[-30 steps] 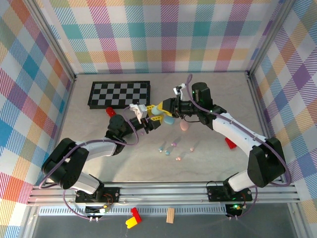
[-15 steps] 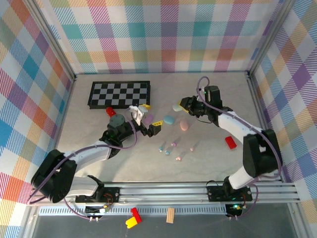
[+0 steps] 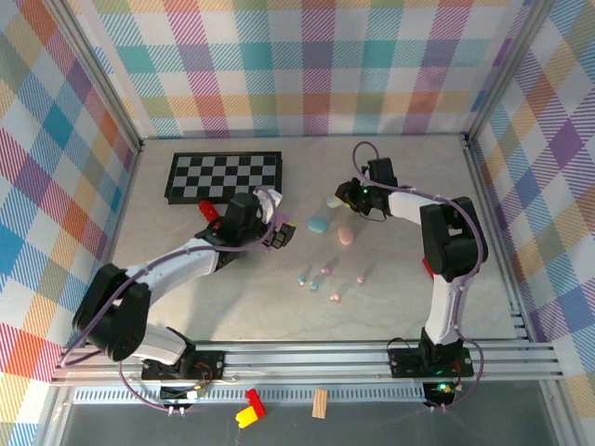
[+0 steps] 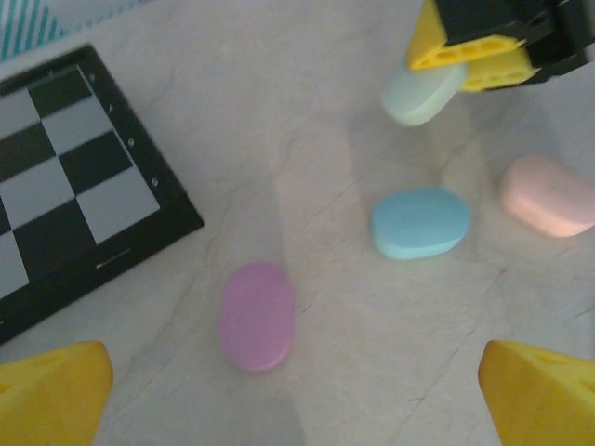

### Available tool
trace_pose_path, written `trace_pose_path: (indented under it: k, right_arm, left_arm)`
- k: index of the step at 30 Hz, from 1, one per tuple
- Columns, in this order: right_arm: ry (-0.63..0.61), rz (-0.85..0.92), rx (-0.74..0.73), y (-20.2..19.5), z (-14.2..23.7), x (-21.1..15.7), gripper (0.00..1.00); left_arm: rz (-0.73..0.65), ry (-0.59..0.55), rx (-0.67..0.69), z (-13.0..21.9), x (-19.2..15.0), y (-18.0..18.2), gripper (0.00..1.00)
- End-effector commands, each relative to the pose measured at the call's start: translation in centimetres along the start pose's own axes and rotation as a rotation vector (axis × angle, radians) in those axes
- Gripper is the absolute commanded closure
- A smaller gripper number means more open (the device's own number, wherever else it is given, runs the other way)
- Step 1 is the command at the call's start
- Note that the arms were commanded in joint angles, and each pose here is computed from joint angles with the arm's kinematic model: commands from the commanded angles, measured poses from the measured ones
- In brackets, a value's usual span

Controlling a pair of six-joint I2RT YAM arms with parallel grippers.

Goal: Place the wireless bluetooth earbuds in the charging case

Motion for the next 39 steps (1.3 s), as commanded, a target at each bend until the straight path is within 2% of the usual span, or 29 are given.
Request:
trace_pose_path:
  k: [1,3,7,10,15,22,29,34,39]
  right_arm:
    - [-0.016,0.015,-0.016,-0.3,-0.3,0.8,0.77]
    - [-0.022,0.019,-0.038,-0.7,-0.4,0.8,0.73]
    - [-0.054,0.045,-0.062,-0.9,0.5,1.0,0.56]
    - [-0.085,0.086,-0.081,-0.4,1.8,1.1,0.44]
    - [-0.137,0.153,-0.09,0.8,4.7,0.7,0.28]
    - [-0.165,0.2,-0.053,1.7,8.4,-0.9,0.25]
    - [-0.202,0.229,-0.049,2.3,11.2,-1.9,0.25]
    - [-0.194,0.238,-0.009,3.2,12.6,-2.5,0.25]
    - [-0.132,0.237,0.045,3.5,13.8,-4.1,0.25]
  left_arm:
    - [-0.043,0.179,0.013,-1.2,-1.4,0.2,0.03]
    - [-0.051,0.238,-0.002,-2.1,-1.4,0.2,0.04]
    - [-0.052,0.335,-0.024,-4.0,-1.7,0.2,0.07]
    - [-0.043,0.449,-0.07,-5.2,-2.5,-0.1,0.09]
    - [-0.022,0.526,-0.112,-7.1,-2.7,0.0,0.12]
    - [-0.006,0.579,-0.141,-9.1,-3.3,0.6,0.2]
    - [0.009,0.606,-0.178,-10.2,-4.1,0.8,0.43]
    - [0.007,0.581,-0.17,-9.9,-3.8,0.9,0.6]
    - [0.015,0.508,-0.167,-8.4,-2.7,1.1,0.65]
Point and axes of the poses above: each hand's point on the last joint's axis, 136 mm out from that joint toward the fingers, its own z axis back along the fingers, its own y axis along the line the jaws close on, x = y × z, the point moved 7 cm from there along z, back along the fingers, and after that the axes turned 15 degrees about -z, right-handed, at the moved point
